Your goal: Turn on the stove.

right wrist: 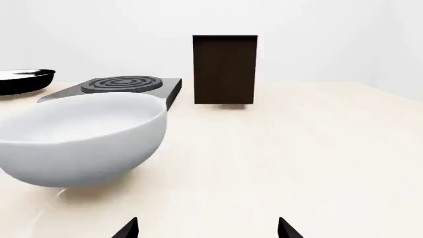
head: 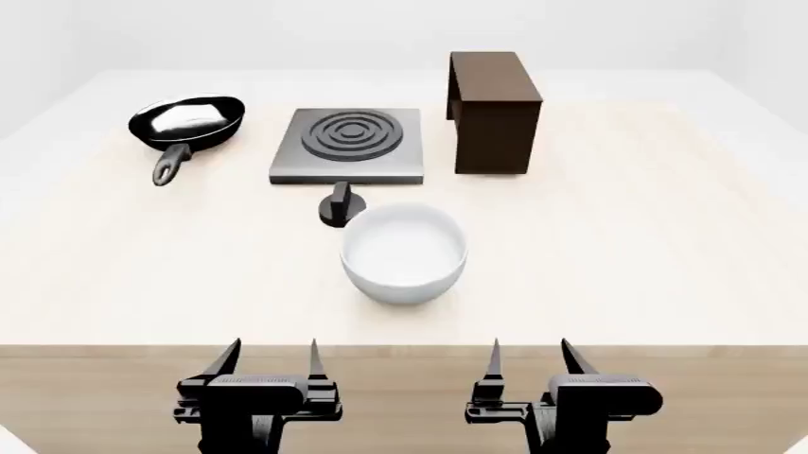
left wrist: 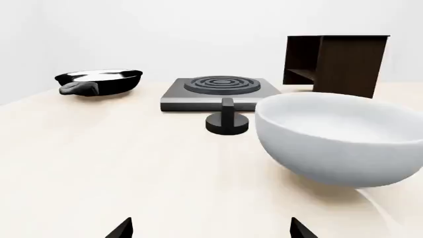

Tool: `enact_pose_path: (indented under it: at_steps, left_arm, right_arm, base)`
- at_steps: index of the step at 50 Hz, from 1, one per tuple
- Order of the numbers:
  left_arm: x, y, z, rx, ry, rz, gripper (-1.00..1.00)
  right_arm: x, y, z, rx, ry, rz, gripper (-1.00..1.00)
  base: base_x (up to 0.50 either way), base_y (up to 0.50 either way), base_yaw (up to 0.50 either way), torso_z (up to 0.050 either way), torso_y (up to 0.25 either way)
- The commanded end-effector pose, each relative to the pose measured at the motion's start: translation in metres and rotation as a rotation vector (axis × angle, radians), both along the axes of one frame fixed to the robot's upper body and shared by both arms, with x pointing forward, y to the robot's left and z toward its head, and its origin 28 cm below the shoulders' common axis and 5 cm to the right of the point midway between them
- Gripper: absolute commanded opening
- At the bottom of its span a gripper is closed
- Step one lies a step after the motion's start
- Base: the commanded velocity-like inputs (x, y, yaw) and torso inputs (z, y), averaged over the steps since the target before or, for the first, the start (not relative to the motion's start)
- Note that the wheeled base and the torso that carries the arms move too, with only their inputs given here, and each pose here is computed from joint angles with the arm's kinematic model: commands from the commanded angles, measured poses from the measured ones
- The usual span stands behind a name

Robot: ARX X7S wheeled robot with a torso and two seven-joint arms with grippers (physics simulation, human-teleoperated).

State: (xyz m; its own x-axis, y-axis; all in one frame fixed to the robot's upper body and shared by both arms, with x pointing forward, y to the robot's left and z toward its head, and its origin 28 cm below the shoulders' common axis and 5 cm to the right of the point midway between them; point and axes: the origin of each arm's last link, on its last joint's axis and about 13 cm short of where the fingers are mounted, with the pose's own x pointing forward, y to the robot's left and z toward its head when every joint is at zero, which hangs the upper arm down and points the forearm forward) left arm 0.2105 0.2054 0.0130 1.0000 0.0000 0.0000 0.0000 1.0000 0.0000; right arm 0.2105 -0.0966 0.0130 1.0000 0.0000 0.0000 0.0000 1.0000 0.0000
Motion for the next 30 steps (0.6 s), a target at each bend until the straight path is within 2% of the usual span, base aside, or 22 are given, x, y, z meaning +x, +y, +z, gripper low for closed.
enact_pose_path:
  at_steps: [1,30]
  left_arm:
    - [0.0004,0.0001,-0.0004,0.000,0.000,0.000,1.00]
    - [0.0007,-0.0005,0.0011,0.002,0.000,0.003,1.00]
  right_arm:
    - [0.0000,0.0003,0.0000,0.000,0.000,0.000,1.00]
    - [0.0014,0.0013,-0.0004,0.003,0.008,0.000,1.00]
  base:
    - [0.00,0.00,0.00,0.000,0.000]
    - [0.00,0.00,0.00,0.000,0.000]
